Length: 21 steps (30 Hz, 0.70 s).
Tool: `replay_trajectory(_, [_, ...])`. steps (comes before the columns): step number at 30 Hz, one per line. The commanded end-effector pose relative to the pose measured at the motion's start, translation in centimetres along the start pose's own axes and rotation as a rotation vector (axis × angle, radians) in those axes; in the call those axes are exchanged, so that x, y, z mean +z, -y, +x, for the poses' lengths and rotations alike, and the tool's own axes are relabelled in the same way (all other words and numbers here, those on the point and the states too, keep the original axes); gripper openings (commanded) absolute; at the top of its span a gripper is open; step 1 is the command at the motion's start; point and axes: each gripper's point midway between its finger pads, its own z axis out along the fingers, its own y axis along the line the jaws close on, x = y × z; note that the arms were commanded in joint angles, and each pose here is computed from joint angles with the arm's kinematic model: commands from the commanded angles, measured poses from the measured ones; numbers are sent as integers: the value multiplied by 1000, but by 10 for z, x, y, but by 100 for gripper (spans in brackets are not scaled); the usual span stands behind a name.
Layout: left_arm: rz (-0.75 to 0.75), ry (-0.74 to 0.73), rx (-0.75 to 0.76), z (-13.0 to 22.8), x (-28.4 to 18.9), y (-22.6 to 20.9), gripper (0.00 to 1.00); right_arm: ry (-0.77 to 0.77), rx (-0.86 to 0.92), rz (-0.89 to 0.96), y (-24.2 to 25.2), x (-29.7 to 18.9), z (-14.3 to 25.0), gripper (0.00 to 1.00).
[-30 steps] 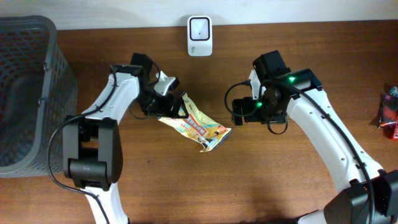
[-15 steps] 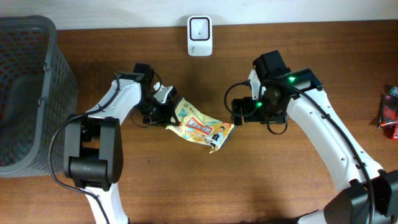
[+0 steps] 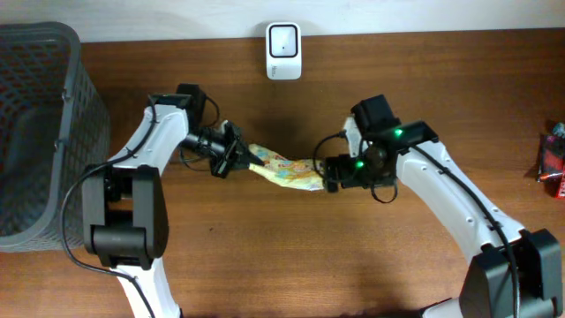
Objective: Scan the item barcode
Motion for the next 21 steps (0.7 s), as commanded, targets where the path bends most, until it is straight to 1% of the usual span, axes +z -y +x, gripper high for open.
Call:
replay_trajectory(1, [150,-78,-130,11,-15,26,0,74,-205,50,-22,0,-10,99])
replay_trajectory(2, [150,-80,-154,11,-17,25,0,106,-237,103,-24,0,-15,99])
replay_trajectory(3, [143,-93,-212,14,-18,22,0,144,-323,185,-28,0,-20,99])
replay_trajectory(5, [137,-106,-264,17,-20,20,0,151,-464,227,-38,1,-20,99])
replay_trajectory(8, [142,-109,-286,17,-22,19,0,154,-674,271,-59,4,-16,99])
replay_trajectory(10, [144,-107,-288,17,-23,19,0,179,-717,356,-59,0,-20,99])
replay_trajectory(12, [143,-109,-292,17,-23,19,0,185,-721,405,-55,-2,-22,99])
replay_trajectory(18, [140,-113,-301,19,-23,18,0,163,-723,382,-53,7,-14,99])
replay_trajectory(21, [167,-136,-304,22,-25,23,0,151,-724,381,-49,17,-9,99])
